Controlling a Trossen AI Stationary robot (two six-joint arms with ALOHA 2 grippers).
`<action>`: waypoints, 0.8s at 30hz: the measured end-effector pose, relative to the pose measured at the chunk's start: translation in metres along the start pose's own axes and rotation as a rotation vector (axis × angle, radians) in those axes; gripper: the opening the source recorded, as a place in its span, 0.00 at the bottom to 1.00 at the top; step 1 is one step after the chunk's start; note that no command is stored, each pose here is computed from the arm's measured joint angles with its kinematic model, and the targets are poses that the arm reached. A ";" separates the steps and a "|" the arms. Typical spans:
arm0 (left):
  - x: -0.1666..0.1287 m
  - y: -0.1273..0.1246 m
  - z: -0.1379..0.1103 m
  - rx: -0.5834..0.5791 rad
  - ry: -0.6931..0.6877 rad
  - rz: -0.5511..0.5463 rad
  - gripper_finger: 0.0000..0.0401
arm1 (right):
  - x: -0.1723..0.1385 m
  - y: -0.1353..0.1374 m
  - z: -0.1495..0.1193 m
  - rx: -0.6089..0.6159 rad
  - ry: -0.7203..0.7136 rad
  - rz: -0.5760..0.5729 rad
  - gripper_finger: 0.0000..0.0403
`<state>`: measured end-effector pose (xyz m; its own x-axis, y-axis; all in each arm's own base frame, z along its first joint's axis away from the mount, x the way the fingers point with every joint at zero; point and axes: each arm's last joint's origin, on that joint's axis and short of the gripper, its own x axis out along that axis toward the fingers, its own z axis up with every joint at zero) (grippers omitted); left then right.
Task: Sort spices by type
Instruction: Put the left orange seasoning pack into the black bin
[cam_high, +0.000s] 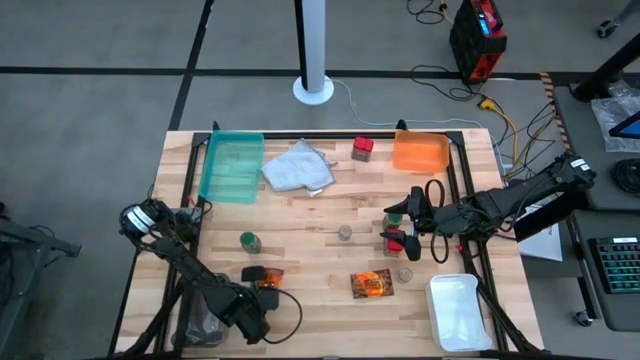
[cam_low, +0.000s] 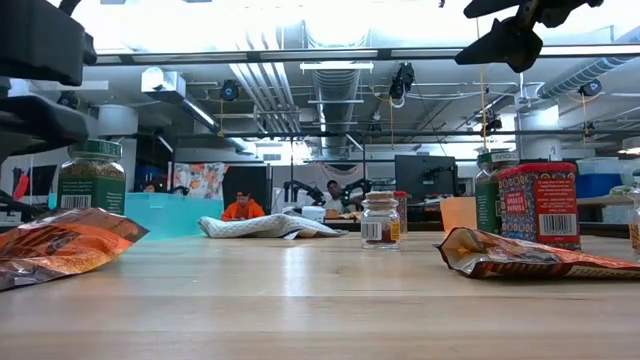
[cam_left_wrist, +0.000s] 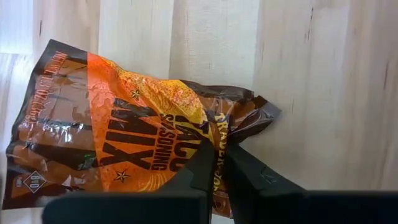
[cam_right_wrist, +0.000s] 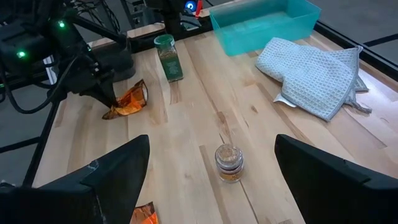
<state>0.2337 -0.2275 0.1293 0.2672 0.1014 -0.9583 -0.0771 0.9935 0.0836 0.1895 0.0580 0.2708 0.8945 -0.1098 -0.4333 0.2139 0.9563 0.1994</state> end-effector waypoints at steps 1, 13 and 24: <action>-0.002 -0.001 0.001 0.007 0.000 0.000 0.03 | 0.000 0.000 0.000 0.000 0.000 0.000 0.84; -0.061 -0.016 0.039 0.096 -0.069 0.064 0.00 | 0.000 0.000 0.000 0.000 0.001 -0.001 0.84; -0.137 -0.012 0.058 0.130 0.005 0.080 0.00 | 0.000 0.000 0.000 -0.002 0.001 -0.001 0.84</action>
<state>0.2538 -0.2505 0.2753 0.2603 0.1801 -0.9486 0.0271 0.9807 0.1936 0.1895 0.0580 0.2707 0.8939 -0.1104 -0.4345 0.2142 0.9566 0.1976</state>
